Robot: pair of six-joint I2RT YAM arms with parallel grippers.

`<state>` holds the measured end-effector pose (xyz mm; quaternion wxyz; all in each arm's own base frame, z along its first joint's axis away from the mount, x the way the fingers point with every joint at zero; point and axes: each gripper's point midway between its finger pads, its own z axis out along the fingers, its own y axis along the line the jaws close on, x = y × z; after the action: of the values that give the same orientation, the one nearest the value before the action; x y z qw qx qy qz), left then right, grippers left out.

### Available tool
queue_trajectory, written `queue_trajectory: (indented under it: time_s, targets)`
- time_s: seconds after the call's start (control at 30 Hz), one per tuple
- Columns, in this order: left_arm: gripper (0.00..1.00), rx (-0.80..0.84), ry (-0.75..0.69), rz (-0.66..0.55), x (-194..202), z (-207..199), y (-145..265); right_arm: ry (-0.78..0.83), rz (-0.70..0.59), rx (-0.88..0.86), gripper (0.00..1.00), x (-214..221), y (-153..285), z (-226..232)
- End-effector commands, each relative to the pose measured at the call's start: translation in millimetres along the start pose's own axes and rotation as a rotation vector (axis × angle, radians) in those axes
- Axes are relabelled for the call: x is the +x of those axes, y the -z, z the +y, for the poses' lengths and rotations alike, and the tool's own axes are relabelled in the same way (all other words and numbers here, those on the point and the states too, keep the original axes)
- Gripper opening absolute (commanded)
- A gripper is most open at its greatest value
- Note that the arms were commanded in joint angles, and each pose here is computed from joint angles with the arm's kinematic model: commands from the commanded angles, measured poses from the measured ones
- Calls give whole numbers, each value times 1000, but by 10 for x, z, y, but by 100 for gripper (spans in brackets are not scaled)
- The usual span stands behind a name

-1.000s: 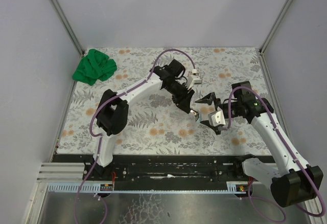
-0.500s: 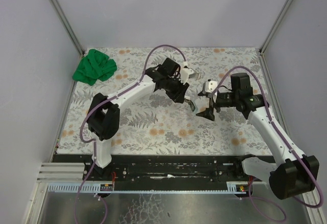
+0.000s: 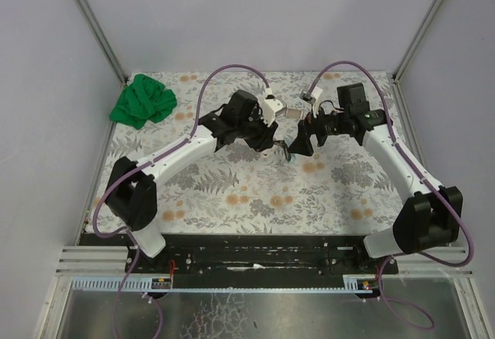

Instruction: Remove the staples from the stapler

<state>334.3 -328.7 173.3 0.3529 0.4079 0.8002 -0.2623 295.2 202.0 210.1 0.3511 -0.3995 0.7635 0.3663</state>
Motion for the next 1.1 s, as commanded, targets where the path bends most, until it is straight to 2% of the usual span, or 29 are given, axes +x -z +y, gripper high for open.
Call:
queue_trajectory:
  time_s: [0.0, 0.13, 0.27, 0.5, 0.67, 0.8, 0.97, 1.07]
  targets:
    - [33, -44, -89, -144, -337, 16, 107, -145, 47, -29, 99, -67, -45, 8]
    - [33, -42, -101, -157, -354, -19, 135, -228, 84, -115, 99, 4, -145, 52]
    - [33, -23, -113, -175, -384, -82, 165, -250, 91, -118, 99, 43, -216, -13]
    - [34, 17, -119, -184, -384, -182, 187, -292, 94, -178, 83, 51, -289, 0]
    - [34, 31, -123, -182, -371, -209, 187, -325, 121, -184, 77, 136, -373, -72]
    - [34, 38, -121, -183, -373, -223, 190, -335, 131, -187, 68, 136, -378, -82]
    - [34, 52, -113, -183, -381, -247, 192, -312, 151, -176, 65, 199, -378, -109]
    - [34, 82, -111, -180, -383, -295, 211, -242, 189, -159, 65, 293, -353, -155]
